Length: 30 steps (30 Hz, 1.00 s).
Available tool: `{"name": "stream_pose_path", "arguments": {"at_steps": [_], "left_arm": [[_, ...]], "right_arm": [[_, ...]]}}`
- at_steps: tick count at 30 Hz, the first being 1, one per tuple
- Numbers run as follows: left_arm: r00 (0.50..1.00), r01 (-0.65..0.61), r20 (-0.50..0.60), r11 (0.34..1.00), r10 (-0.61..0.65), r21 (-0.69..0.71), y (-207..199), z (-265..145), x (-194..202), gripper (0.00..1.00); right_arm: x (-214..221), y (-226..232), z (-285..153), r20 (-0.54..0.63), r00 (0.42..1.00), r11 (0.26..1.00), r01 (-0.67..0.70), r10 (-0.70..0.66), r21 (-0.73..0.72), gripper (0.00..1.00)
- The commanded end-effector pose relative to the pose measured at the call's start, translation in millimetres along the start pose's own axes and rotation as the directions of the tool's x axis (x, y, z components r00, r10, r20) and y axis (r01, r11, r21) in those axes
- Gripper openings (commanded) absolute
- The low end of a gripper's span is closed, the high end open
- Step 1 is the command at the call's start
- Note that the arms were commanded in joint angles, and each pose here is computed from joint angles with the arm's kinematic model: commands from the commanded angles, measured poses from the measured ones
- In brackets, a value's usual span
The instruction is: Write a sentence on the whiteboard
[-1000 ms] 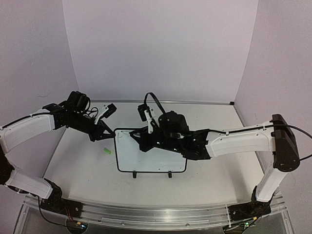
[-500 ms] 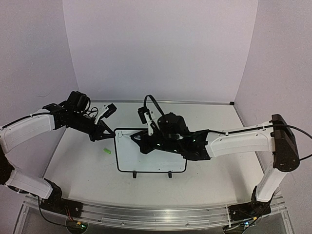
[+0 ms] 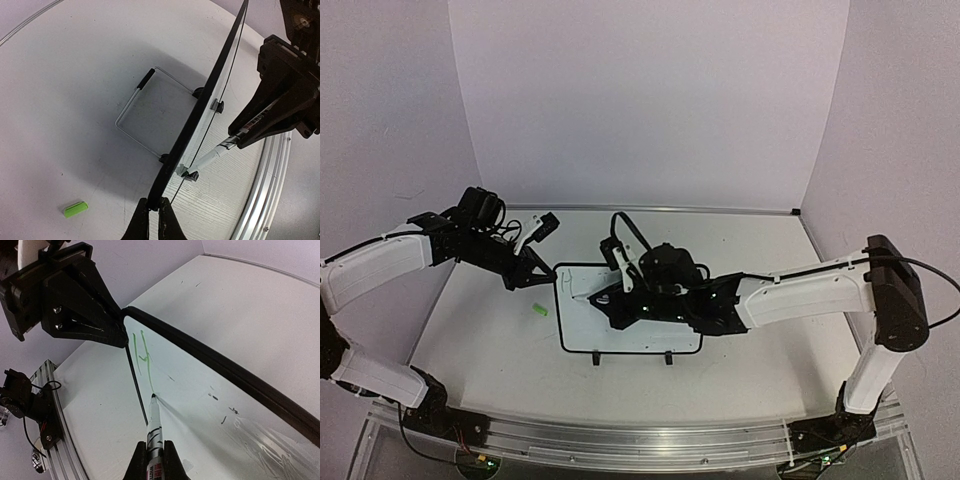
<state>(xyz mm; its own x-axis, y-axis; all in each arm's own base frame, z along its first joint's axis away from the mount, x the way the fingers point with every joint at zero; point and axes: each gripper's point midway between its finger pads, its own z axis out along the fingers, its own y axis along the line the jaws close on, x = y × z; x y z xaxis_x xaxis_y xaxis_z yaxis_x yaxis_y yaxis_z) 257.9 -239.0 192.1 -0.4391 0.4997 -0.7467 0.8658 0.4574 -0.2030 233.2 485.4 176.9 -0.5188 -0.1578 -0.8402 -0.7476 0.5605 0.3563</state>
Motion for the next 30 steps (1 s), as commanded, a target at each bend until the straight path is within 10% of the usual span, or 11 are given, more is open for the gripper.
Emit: {"name": "stream_pose_path", "arguments": {"at_steps": [1, 30], "left_arm": [[0.999, -0.032, -0.010, 0.998, 0.031, -0.055, 5.7, -4.9, -1.7, 0.00], [0.999, -0.033, -0.011, 0.998, 0.032, -0.055, 5.3, -4.8, -1.4, 0.00]], "right_arm": [[-18.7, 15.5, -16.1, 0.064, 0.998, 0.996, 0.020, -0.015, -0.084, 0.00], [-45.0, -6.6, -21.3, 0.186, 0.982, 0.998, -0.023, 0.013, 0.053, 0.00]]}}
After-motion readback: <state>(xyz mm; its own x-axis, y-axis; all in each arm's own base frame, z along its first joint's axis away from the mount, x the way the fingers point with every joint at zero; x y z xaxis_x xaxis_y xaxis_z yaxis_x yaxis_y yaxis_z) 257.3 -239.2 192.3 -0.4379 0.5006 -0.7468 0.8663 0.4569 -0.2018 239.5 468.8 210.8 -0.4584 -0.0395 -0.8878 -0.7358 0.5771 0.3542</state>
